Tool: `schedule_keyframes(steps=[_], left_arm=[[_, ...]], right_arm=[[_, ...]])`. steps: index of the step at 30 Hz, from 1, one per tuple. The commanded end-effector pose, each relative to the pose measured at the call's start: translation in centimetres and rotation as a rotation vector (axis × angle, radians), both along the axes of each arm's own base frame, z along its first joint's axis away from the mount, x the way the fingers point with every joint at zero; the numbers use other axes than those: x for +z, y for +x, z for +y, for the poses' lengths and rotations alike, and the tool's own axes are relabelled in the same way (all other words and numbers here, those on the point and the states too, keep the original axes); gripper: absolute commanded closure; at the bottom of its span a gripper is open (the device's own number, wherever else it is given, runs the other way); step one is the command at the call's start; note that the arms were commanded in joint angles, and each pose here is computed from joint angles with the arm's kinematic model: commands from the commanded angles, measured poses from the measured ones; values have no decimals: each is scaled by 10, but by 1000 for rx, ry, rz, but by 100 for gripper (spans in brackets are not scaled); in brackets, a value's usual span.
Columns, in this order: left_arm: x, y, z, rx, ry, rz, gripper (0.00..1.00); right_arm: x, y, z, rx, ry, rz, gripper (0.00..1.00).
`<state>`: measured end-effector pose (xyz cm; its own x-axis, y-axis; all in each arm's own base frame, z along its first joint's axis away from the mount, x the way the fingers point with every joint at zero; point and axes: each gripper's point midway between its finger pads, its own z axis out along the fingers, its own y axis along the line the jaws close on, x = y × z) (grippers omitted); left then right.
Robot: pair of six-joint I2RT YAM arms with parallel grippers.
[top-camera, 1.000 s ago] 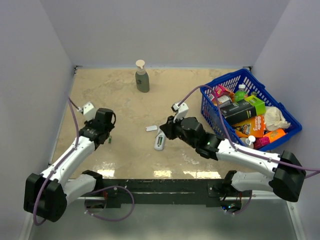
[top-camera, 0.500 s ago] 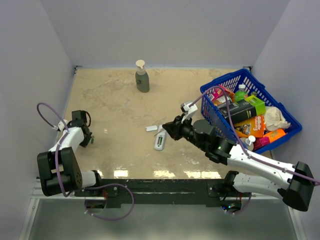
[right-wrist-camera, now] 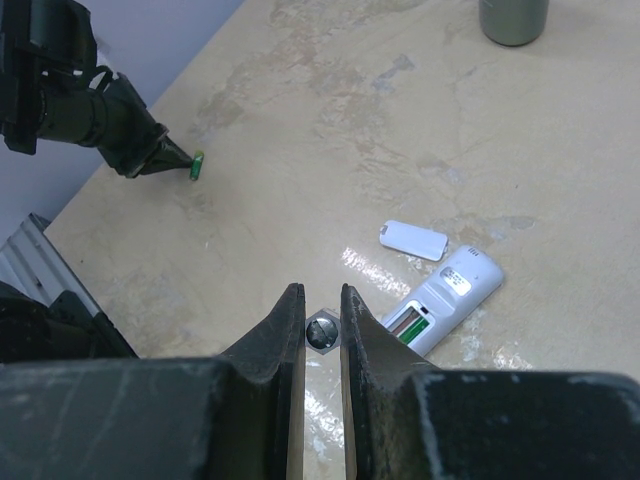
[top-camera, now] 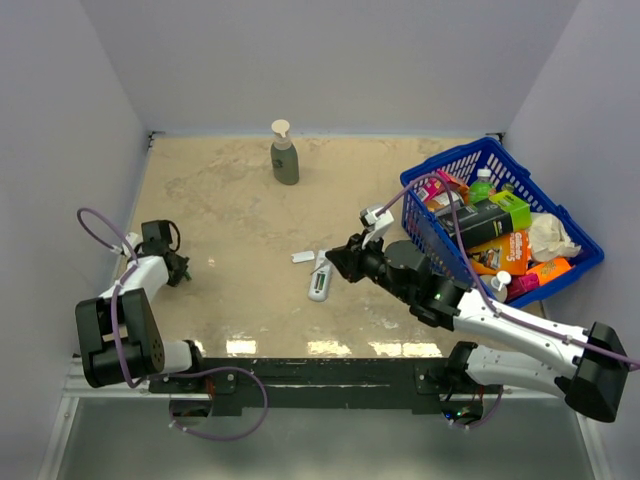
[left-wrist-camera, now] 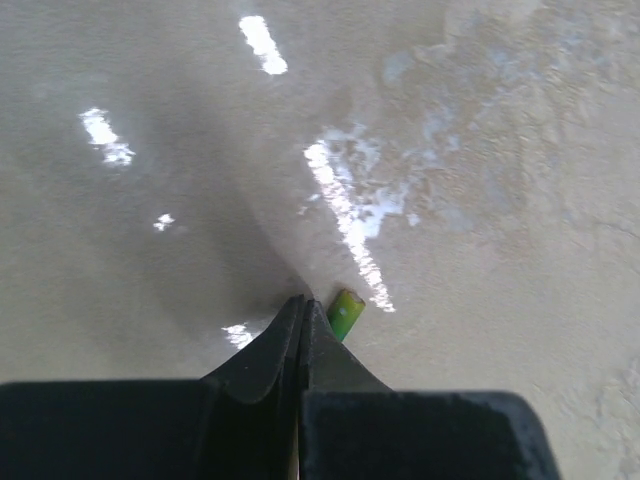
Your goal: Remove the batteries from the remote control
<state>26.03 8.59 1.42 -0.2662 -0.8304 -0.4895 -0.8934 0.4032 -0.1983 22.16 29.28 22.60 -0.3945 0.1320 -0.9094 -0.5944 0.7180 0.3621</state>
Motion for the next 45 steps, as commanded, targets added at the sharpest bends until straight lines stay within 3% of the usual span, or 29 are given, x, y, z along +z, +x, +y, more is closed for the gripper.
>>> schedule_keyframes(steps=[1, 12, 17, 21, 24, 27, 37, 45], left_arm=[[-25, -9, -33, -141, -144, 17, 100], [-12, 17, -60, -344, -222, -127, 100], [26, 34, -72, -478, -194, -286, 100], [51, 39, -89, -573, -154, -345, 71], [70, 46, -122, -706, -128, -389, 58], [79, 46, -168, -846, -154, -427, 52], [79, 28, -268, -1095, -333, -491, 51], [68, 13, -310, -1177, -419, -497, 50]], right_arm=[[9, 6, 2, -14, 24, -32, 100], [-5, 12, -2, -54, -11, -20, 100], [-23, 21, -14, -136, -54, 6, 100], [-36, 31, -21, -181, -96, 16, 100], [-44, 45, -30, -229, -125, 26, 100], [-50, 55, -37, -263, -144, 37, 100], [-65, 74, -40, -292, -209, 50, 100], [-70, 75, -23, -220, -194, 42, 100]])
